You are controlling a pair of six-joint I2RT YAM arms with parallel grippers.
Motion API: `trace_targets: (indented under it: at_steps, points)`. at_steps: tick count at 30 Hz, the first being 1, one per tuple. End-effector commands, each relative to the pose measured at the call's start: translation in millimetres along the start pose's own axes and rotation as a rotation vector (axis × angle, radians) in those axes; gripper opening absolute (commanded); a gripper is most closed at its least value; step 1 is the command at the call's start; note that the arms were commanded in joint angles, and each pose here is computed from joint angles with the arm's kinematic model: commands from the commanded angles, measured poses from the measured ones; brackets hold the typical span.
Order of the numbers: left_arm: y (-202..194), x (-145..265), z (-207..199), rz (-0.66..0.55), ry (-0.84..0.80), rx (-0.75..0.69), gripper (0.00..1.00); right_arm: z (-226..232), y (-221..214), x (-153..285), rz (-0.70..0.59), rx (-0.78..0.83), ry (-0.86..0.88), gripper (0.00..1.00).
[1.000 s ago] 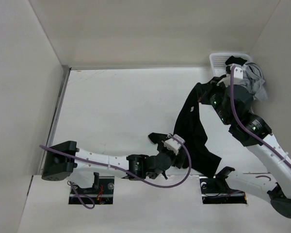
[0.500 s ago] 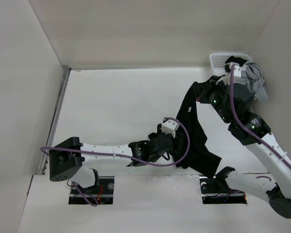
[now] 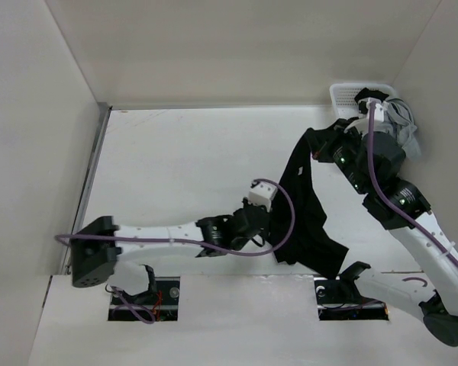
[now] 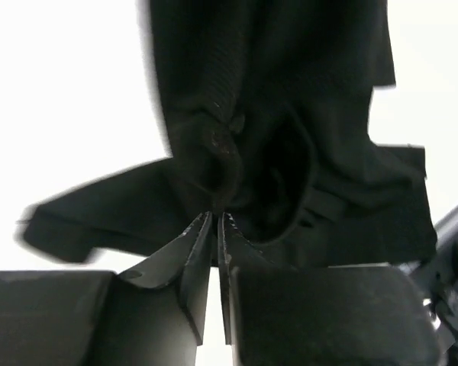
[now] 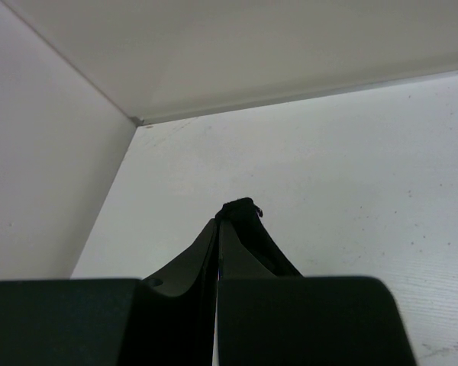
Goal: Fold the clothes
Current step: Flatten the tank top out
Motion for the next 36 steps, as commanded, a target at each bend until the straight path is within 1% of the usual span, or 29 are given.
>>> trace_targets:
  at_steps: [1,2,7,10,12,13,15,17,18,19,21,23,25,27,29,31,33,36]
  points:
    - [106,65,5,-0.301,0.010,0.098,0.06,8,34,23,-0.110,-0.027,0.056,0.00]
    - [131,93,12,-0.369,0.023,0.105,0.06,8,38,30,-0.122,-0.026,0.062,0.00]
    - [203,189,27,-0.550,0.063,0.112,0.05,10,67,76,-0.199,-0.024,0.100,0.00]
    - [229,234,23,-0.608,0.071,0.097,0.05,20,84,111,-0.240,-0.045,0.192,0.00]
    - [238,247,11,-0.633,0.039,0.076,0.06,24,98,135,-0.277,-0.066,0.253,0.00]
    - [235,246,-1,-0.630,0.004,0.040,0.08,26,103,142,-0.284,-0.077,0.278,0.00]
    - [213,237,-41,-0.586,-0.074,-0.051,0.17,29,104,145,-0.269,-0.066,0.290,0.00]
    - [187,220,-74,-0.543,-0.100,-0.141,0.28,29,99,133,-0.242,-0.045,0.244,0.00]
    - [168,209,-95,-0.515,-0.115,-0.176,0.37,30,94,126,-0.226,-0.032,0.230,0.00]
    - [155,202,-108,-0.500,-0.127,-0.169,0.45,31,89,119,-0.211,-0.023,0.222,0.00]
    - [137,190,-122,-0.477,-0.146,-0.147,0.52,33,81,110,-0.189,-0.017,0.212,0.00]
    - [124,175,-120,-0.459,-0.137,-0.090,0.56,35,75,102,-0.178,-0.011,0.211,0.00]
    - [114,159,-110,-0.429,-0.171,0.006,0.57,36,71,97,-0.173,-0.011,0.212,0.00]
    - [104,145,-100,-0.365,-0.237,0.108,0.57,36,68,94,-0.164,-0.006,0.209,0.00]
    - [92,131,-91,-0.291,-0.258,0.177,0.58,34,65,91,-0.160,-0.002,0.200,0.00]
    - [80,122,-89,-0.230,-0.277,0.215,0.62,32,63,87,-0.154,0.002,0.193,0.00]
    - [67,110,-89,-0.183,-0.283,0.223,0.66,31,60,83,-0.148,-0.001,0.195,0.00]
    - [57,94,-90,-0.136,-0.292,0.236,0.69,32,54,74,-0.136,-0.011,0.205,0.00]
Point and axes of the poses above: each gripper's point midway between its finger pads, its own x axis back along the fingers, its own z axis along the line the jaws close on, y = z × x, the point moved 6 cm from there along x, back along the fingers, and after that the axes turned 4 degrees about x, right-handed, at the moved point
